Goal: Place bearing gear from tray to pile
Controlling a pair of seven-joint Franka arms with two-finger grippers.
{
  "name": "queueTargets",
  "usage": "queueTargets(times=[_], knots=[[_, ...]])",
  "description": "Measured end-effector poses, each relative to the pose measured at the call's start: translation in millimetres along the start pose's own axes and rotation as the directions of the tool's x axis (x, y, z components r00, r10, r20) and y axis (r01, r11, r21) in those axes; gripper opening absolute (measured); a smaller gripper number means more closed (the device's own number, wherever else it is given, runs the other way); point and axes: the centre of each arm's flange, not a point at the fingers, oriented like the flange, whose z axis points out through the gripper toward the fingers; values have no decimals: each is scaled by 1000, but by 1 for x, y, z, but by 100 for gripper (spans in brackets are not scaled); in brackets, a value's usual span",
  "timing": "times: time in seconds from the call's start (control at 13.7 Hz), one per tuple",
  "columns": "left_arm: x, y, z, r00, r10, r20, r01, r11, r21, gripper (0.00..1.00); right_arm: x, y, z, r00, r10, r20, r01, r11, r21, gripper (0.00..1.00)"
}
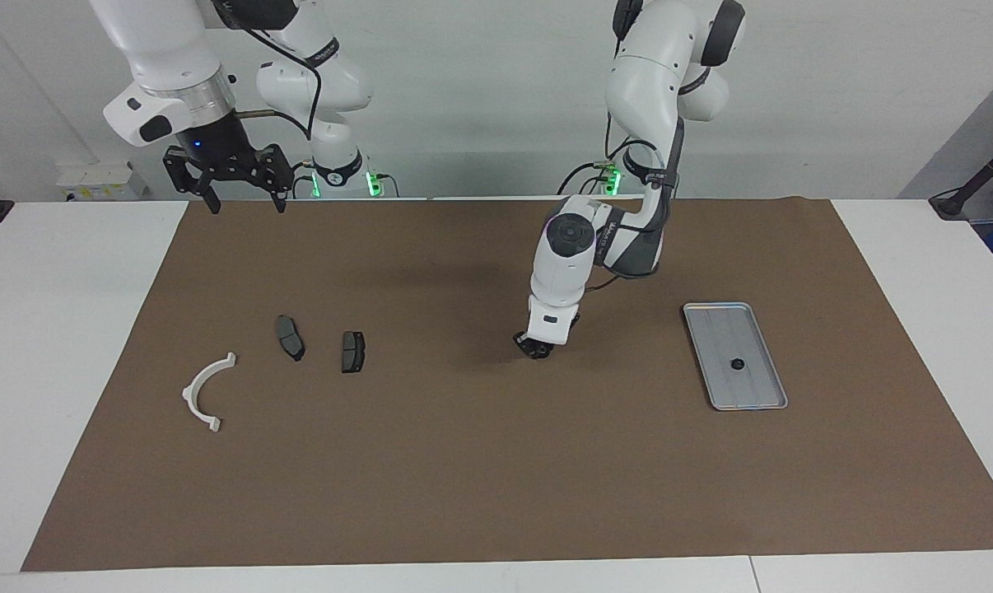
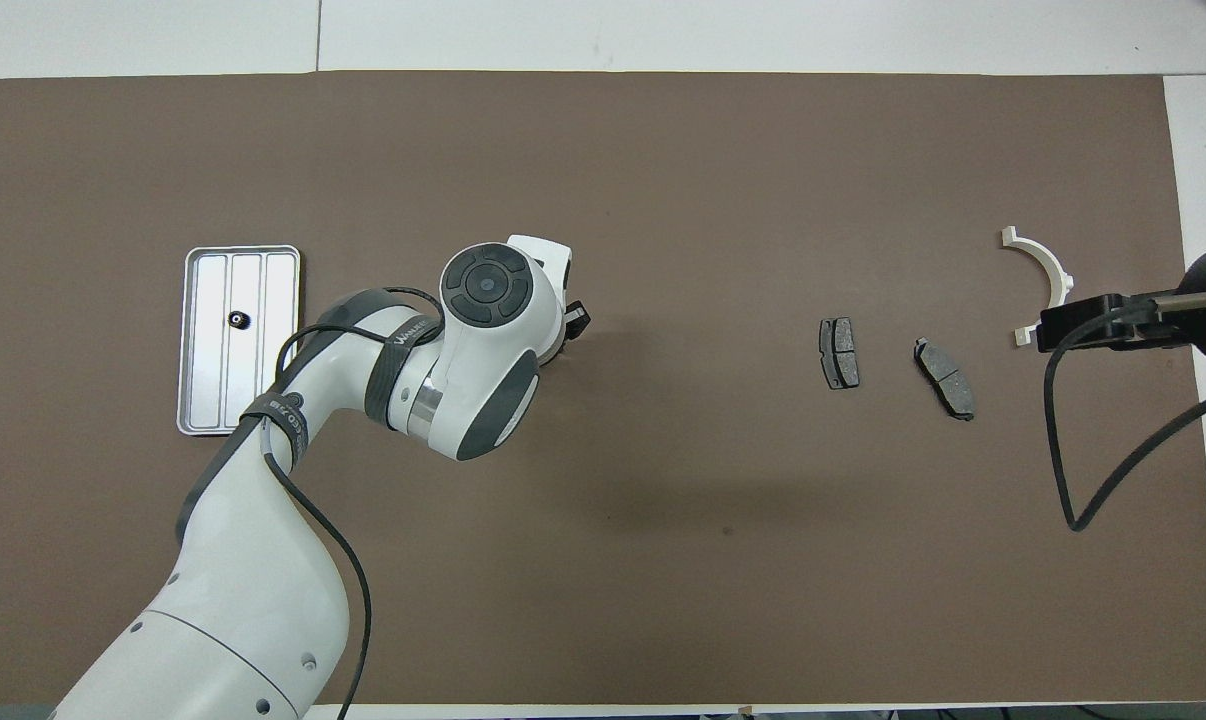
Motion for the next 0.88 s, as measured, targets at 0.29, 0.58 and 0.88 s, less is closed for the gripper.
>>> queueTargets(times=[0.29,0.58,0.88], knots=[[21,-6,-28,1000,-20,-8,20,1000,9,83,0,0,0,1000,0,-1,0,1000,0,100],[87,-97,-74,990,142,12,-142,989,43,100,-1,-7,-1,1000,-13,-1,13,1000,2,100],[167,-229,-93,963,268,25,-268,963,35,100,-8,-68,-1,998,66,-2,-66,998,15,100]])
